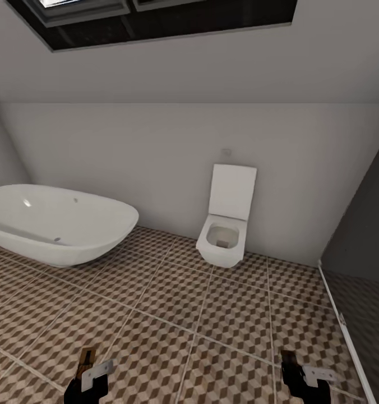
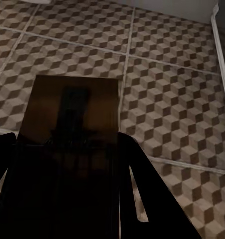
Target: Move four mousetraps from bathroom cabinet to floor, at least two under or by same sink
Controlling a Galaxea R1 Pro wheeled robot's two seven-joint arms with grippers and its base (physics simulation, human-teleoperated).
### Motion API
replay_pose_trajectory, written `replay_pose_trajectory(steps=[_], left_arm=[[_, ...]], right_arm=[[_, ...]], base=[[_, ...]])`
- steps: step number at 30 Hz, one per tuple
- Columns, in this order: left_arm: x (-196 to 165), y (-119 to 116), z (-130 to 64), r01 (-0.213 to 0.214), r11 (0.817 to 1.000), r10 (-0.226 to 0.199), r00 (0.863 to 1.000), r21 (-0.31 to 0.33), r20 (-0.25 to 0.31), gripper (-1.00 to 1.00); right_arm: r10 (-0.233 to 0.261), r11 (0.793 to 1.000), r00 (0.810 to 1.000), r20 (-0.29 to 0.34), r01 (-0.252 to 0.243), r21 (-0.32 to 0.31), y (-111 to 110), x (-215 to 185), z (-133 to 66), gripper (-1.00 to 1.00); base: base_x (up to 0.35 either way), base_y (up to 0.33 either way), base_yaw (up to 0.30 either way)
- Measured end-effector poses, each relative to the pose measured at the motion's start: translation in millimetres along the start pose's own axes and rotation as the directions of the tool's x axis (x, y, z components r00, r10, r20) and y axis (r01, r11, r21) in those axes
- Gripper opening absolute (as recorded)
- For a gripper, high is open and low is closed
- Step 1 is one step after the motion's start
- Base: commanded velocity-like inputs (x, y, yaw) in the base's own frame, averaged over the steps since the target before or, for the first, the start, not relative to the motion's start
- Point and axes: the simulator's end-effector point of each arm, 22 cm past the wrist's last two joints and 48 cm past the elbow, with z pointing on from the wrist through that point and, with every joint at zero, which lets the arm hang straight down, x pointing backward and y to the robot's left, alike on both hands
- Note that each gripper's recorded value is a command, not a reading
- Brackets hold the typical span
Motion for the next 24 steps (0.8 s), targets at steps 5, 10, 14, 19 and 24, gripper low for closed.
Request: replay_pose_trajectory(steps=[5,10,14,19,24], left_arm=[[0.0,0.0,0.0,0.0,1.0,0.0,1.0,0.0,0.0,-1.0],[0.0,0.0,0.0,0.0,1.0,0.0,1.0,0.0,0.0,-1.0],[-0.3,0.0,0.0,0.0,1.0,0.0,1.0,0.0,0.001,-1.0],[-1.3,-0.1,-0.1,0.001,1.0,-0.001,1.0,0.0,0.003,-1.0],[-2.4,-0.2,-0.2,0.002,1.0,-0.002,1.0,0.001,0.005,-1.0]], right_arm=[[0.0,1.0,1.0,0.0,0.0,0.0,0.0,0.0,0.0,-1.0],[0.0,1.0,1.0,0.0,0.0,0.0,0.0,0.0,0.0,-1.0],[0.0,1.0,1.0,0.001,0.0,0.0,0.0,-0.3,0.0,-1.0],[0.0,1.0,1.0,0.003,0.0,0.0,0.0,-1.3,-0.1,-1.0],[0.001,1.0,1.0,0.005,-0.001,0.0,0.0,-2.4,-0.2,-1.0]], base=[[0.0,0.0,0.252],[0.0,0.0,0.253],[0.0,0.0,0.265],[0.0,0.0,0.275],[0.0,0.0,0.277]])
